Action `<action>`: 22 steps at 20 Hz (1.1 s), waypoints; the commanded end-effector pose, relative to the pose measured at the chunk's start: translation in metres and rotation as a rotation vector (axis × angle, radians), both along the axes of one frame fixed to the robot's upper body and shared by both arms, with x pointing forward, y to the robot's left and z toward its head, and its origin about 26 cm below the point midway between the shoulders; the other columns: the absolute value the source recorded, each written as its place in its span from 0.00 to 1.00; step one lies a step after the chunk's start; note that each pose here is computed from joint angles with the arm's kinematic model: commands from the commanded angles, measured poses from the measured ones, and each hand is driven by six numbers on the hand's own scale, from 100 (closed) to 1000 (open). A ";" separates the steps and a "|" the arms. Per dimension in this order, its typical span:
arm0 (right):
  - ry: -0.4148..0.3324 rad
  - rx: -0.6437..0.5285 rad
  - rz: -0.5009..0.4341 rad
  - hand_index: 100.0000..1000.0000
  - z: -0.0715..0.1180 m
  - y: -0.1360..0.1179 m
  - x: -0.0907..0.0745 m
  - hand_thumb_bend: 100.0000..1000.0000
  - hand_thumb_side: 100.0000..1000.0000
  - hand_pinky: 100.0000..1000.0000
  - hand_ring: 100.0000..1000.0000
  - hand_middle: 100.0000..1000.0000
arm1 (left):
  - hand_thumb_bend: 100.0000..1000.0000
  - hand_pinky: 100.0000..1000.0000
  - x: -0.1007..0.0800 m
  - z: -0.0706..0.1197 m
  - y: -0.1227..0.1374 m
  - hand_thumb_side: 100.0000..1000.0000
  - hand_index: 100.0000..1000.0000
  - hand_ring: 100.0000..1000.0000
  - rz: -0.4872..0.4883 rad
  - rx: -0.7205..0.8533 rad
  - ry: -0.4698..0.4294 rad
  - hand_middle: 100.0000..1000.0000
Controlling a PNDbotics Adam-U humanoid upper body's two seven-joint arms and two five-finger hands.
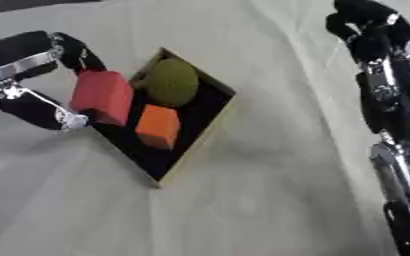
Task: Pick up objects on the table and place them in the box.
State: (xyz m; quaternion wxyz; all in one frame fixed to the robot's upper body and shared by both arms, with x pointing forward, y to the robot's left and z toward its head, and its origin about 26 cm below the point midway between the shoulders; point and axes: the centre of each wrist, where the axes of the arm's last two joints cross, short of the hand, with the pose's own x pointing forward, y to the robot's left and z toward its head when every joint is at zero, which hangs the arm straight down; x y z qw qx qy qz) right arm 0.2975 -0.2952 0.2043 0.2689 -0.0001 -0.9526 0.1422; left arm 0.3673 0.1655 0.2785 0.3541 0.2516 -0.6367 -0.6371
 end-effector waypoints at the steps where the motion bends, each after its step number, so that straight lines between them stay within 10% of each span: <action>1: -0.029 -0.009 0.008 0.79 0.008 0.002 -0.002 0.00 0.60 0.88 0.95 0.65 | 0.03 0.74 0.008 0.001 -0.001 0.12 0.68 0.63 0.017 0.002 -0.015 0.52; 4: -0.030 -0.009 0.008 0.79 0.008 0.002 -0.002 0.00 0.60 0.88 0.95 0.65 | 0.06 0.75 0.012 -0.004 -0.001 0.15 0.69 0.64 0.016 0.010 -0.011 0.54; 7: -0.029 -0.009 0.008 0.79 0.008 0.002 -0.002 0.00 0.60 0.88 0.95 0.65 | 0.28 0.84 0.012 -0.007 0.000 0.34 0.89 0.81 -0.001 0.036 -0.007 0.78; 11: -0.029 -0.010 0.009 0.79 0.008 0.002 -0.002 0.00 0.60 0.88 0.95 0.65 | 0.47 0.91 0.006 -0.002 0.003 0.42 0.94 0.87 -0.020 0.065 -0.036 0.84; 22: -0.026 -0.009 0.015 0.79 0.007 0.002 -0.002 0.00 0.59 0.88 0.95 0.65 | 0.53 0.90 -0.012 0.015 0.003 0.36 0.92 0.86 -0.060 0.072 -0.112 0.84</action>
